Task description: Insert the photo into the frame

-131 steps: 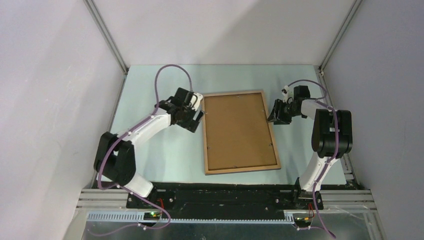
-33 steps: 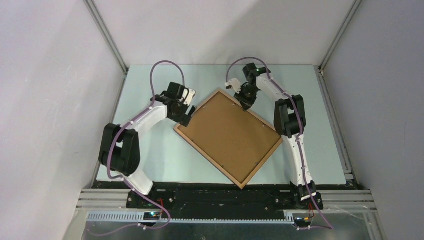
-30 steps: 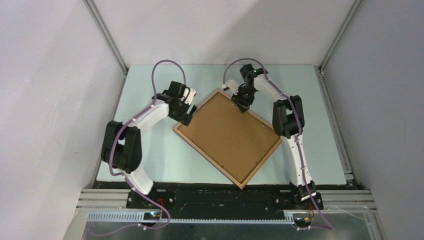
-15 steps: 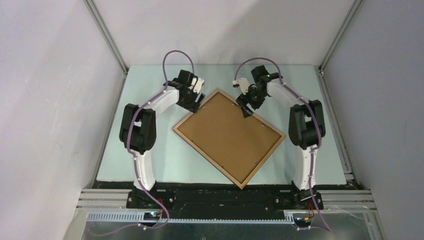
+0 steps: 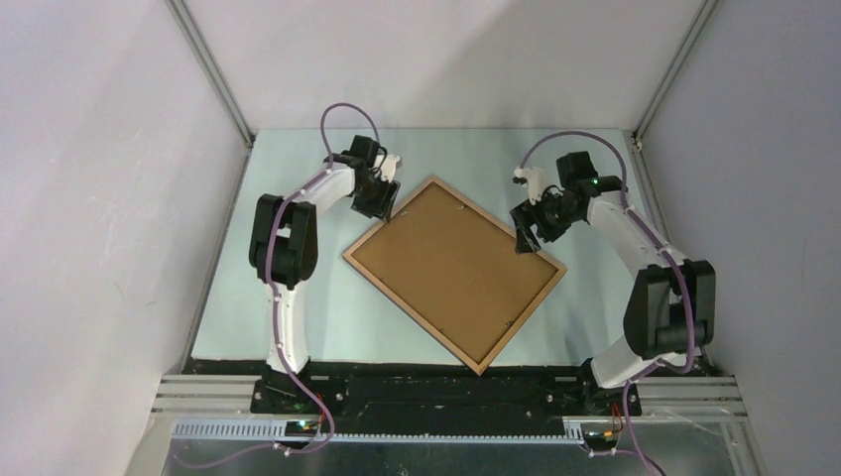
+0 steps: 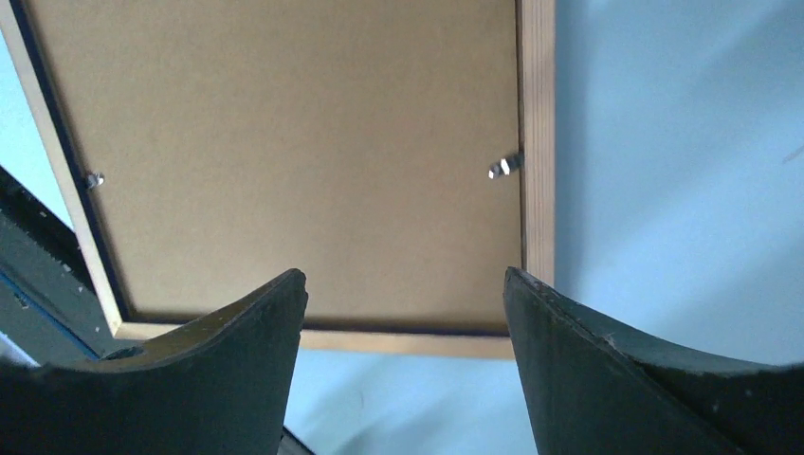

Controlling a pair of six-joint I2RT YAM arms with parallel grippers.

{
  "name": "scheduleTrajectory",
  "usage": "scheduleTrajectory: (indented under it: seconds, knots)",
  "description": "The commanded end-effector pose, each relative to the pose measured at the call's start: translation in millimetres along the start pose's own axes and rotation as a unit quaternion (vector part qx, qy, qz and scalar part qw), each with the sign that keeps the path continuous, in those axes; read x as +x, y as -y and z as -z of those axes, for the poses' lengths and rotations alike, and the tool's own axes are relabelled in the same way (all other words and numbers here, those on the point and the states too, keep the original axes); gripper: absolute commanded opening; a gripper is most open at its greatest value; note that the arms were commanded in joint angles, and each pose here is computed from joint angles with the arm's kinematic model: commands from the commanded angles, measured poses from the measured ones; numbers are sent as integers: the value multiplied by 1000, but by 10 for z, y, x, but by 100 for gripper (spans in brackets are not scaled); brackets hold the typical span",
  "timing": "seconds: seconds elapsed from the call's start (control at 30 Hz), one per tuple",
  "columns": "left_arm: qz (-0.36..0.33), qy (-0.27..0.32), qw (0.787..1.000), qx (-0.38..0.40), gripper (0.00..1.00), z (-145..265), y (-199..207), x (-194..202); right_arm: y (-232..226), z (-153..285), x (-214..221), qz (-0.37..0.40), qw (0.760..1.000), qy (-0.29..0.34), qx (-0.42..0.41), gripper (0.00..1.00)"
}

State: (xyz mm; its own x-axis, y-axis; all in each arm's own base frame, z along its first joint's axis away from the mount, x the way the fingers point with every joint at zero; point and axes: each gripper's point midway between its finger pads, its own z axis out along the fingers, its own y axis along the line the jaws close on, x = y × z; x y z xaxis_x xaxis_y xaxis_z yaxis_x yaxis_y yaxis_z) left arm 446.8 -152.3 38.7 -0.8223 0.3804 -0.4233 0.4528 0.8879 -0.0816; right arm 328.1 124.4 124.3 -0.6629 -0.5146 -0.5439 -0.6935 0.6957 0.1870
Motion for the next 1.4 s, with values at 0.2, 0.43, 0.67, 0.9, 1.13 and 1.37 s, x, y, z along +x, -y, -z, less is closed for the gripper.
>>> scheduleTrajectory:
  seconds: [0.2,0.43,0.67,0.9,1.13,1.37]
  knots:
    - [42,-21,998,36,48,-61,95,62,-168,335,115,-26,998,55,0,79]
    - [54,-45,997,36,35,-80,119,264,-31,299,343,-87,995,32,47,79]
    - [83,-59,994,38,16,18,85,470,130,286,526,-128,989,18,75,79]
    - [122,-74,989,35,0,76,5,708,167,232,549,-145,987,15,69,79]
    - [193,-76,977,51,0,173,64,954,234,176,511,-148,986,20,77,79]
    - [252,-78,961,84,0,238,208,1358,308,84,507,-142,985,7,98,79]
